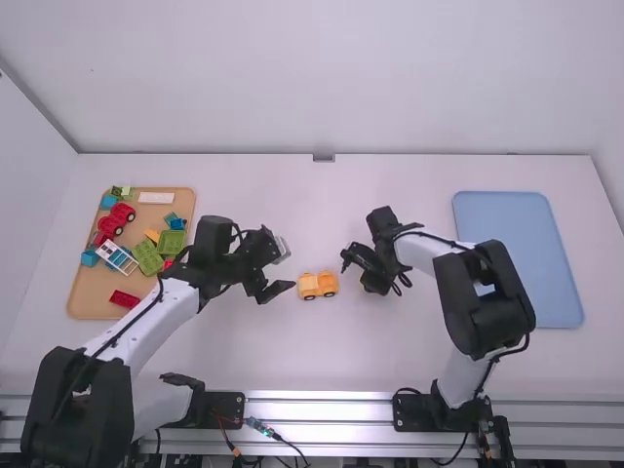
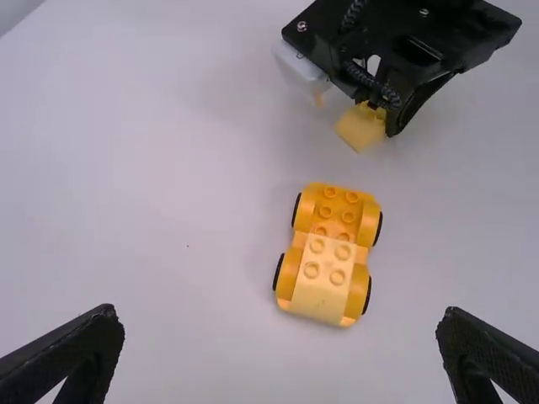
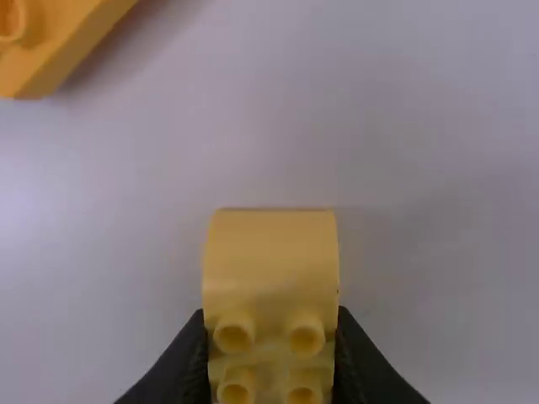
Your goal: Assemble lego blocks to make yellow taxi
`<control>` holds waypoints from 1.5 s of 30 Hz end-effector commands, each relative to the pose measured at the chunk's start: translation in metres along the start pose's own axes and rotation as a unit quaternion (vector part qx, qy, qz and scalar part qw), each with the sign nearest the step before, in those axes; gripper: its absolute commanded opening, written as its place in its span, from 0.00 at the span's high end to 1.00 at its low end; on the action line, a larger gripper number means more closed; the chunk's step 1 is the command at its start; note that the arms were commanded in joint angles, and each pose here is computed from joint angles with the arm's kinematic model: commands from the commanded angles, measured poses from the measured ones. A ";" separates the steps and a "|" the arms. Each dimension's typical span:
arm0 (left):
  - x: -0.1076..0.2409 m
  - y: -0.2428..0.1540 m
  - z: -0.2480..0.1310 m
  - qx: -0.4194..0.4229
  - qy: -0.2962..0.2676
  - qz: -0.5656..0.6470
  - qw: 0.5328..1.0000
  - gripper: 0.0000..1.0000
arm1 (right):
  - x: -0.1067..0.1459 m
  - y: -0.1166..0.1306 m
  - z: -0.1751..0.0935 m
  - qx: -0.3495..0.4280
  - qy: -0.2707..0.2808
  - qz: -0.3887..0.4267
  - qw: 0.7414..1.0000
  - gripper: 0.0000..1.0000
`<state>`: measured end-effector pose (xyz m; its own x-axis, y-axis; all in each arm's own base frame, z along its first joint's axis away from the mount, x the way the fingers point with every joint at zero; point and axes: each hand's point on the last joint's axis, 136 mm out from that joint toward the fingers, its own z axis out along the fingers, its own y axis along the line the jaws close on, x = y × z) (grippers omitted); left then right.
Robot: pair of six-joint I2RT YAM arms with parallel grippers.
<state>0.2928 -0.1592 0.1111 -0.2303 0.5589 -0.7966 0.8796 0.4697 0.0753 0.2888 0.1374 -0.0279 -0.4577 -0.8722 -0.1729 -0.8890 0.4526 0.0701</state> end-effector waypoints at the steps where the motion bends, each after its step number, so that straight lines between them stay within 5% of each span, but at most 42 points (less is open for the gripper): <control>1: -0.003 -0.006 -0.003 0.008 -0.011 0.007 1.000 0.01 | -0.004 -0.003 0.002 -0.002 0.000 0.027 1.000 0.77; 7: -0.005 -0.005 -0.003 0.006 -0.015 0.010 1.000 0.01 | -0.016 -0.012 -0.003 0.008 -0.018 0.134 0.991 0.73; 11: -0.011 0.001 -0.003 -0.004 -0.026 -0.023 0.999 0.01 | -0.046 -0.037 -0.014 0.035 -0.080 0.284 0.955 0.74; 14: -0.013 0.003 -0.003 -0.007 -0.030 -0.029 0.999 0.01 | -0.056 -0.045 -0.020 0.033 -0.104 0.380 0.918 0.92; 18: -0.013 0.003 -0.003 -0.007 -0.030 -0.028 0.999 0.01 | -0.048 -0.046 -0.020 0.032 -0.093 0.499 0.861 1.00; 23: -0.014 0.003 -0.003 -0.006 -0.030 -0.027 0.999 0.01 | -0.013 -0.041 -0.019 0.045 -0.039 0.719 0.693 1.00; 25: -0.014 0.003 -0.003 -0.006 -0.030 -0.027 0.999 0.01 | -0.005 -0.039 -0.019 0.042 -0.029 0.762 0.646 1.00; 28: -0.015 0.003 -0.003 -0.007 -0.034 -0.041 0.999 0.01 | 0.019 -0.028 -0.018 0.045 0.010 0.880 0.472 1.00; 31: -0.018 0.005 -0.003 -0.010 -0.040 -0.057 0.998 0.01 | 0.029 -0.024 -0.015 0.049 0.017 0.936 0.349 1.00; 33: -0.019 0.006 -0.003 -0.011 -0.042 -0.055 0.998 0.01 | 0.028 -0.026 -0.009 0.043 0.002 0.951 0.307 0.99; 39: -0.019 0.006 -0.003 -0.011 -0.042 -0.055 0.998 0.01 | 0.024 -0.031 0.005 0.022 -0.031 0.965 0.258 0.98; 41: -0.019 0.006 -0.003 -0.010 -0.042 -0.055 0.998 0.01 | 0.025 -0.030 0.008 0.017 -0.034 0.968 0.247 0.78; 43: -0.019 0.006 -0.003 -0.011 -0.042 -0.055 0.998 0.01 | 0.025 -0.030 0.010 0.017 -0.035 0.965 0.259 0.37; 45: -0.019 0.006 -0.004 -0.011 -0.042 -0.055 0.998 0.01 | 0.024 -0.029 0.010 0.013 -0.033 0.958 0.283 0.22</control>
<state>0.3068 -0.1618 0.1251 -0.2976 0.4587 -0.8373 0.8315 0.5554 0.0087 0.3238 0.1098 -0.0270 -0.1067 0.9829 0.1498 0.9836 0.0823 0.1602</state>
